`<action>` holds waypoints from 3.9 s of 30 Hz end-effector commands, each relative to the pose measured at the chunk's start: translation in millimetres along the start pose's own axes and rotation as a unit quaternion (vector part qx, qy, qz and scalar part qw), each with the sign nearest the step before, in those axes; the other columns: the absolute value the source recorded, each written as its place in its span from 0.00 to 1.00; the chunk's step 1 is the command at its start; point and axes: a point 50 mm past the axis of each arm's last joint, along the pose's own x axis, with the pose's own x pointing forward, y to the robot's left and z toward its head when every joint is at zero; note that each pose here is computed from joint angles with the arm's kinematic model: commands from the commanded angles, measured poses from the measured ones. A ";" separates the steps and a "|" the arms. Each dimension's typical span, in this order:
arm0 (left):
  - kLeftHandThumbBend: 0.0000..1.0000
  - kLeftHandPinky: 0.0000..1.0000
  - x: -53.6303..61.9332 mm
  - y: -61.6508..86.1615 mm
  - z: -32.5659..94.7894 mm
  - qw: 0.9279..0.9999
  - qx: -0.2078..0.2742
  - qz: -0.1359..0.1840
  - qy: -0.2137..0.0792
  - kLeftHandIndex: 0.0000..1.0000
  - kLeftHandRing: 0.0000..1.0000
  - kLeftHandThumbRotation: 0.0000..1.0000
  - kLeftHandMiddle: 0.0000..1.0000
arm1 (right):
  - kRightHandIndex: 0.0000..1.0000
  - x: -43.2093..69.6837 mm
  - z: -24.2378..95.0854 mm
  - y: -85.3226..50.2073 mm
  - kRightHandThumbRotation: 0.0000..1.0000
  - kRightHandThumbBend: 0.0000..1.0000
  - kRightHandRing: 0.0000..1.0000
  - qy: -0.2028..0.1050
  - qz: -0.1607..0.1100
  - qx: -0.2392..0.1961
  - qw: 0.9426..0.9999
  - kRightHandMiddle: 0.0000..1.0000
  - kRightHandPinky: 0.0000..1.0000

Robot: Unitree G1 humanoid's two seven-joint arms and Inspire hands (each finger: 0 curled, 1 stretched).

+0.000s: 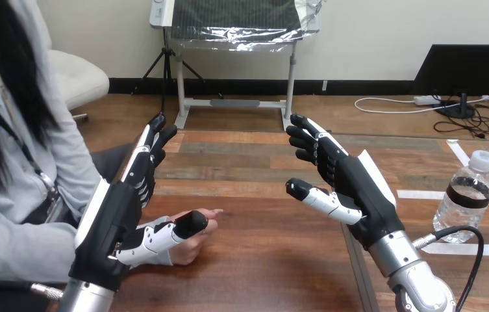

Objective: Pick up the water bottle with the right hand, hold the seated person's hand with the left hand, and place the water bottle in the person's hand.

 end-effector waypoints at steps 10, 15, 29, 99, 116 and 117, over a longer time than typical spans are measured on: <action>1.00 0.99 12.5 4.3 10.0 0.999 0.006 0.007 -0.034 1.00 1.00 0.56 1.00 | 0.93 11.9 12.8 -9.5 0.61 1.00 0.91 -0.036 -0.012 -0.011 0.999 0.91 0.90; 1.00 0.99 12.6 4.6 9.7 0.999 0.005 0.006 -0.034 1.00 1.00 0.56 1.00 | 0.93 12.3 13.1 -9.8 0.61 1.00 0.91 -0.037 -0.012 -0.010 0.999 0.91 0.90; 1.00 0.99 11.7 4.4 8.7 0.999 0.007 0.004 -0.031 1.00 1.00 0.57 1.00 | 0.92 16.7 18.8 -22.3 0.62 1.00 0.90 -0.047 -0.044 -0.019 0.998 0.89 0.89; 1.00 0.99 10.5 8.9 7.5 0.999 0.003 0.000 -0.033 1.00 1.00 0.55 1.00 | 0.92 23.2 76.2 -144.8 0.47 1.00 0.95 -0.080 -0.279 -0.167 0.942 0.89 0.99; 1.00 0.99 8.1 11.5 8.8 0.999 0.005 -0.001 -0.033 1.00 1.00 0.54 1.00 | 0.90 17.2 69.1 -161.1 0.55 1.00 0.89 -0.009 -0.347 -0.251 0.904 0.85 0.85; 1.00 0.99 8.0 11.6 8.9 0.999 0.006 0.000 -0.033 1.00 1.00 0.54 1.00 | 0.90 16.9 68.8 -161.8 0.54 1.00 0.88 -0.006 -0.349 -0.252 0.903 0.85 0.85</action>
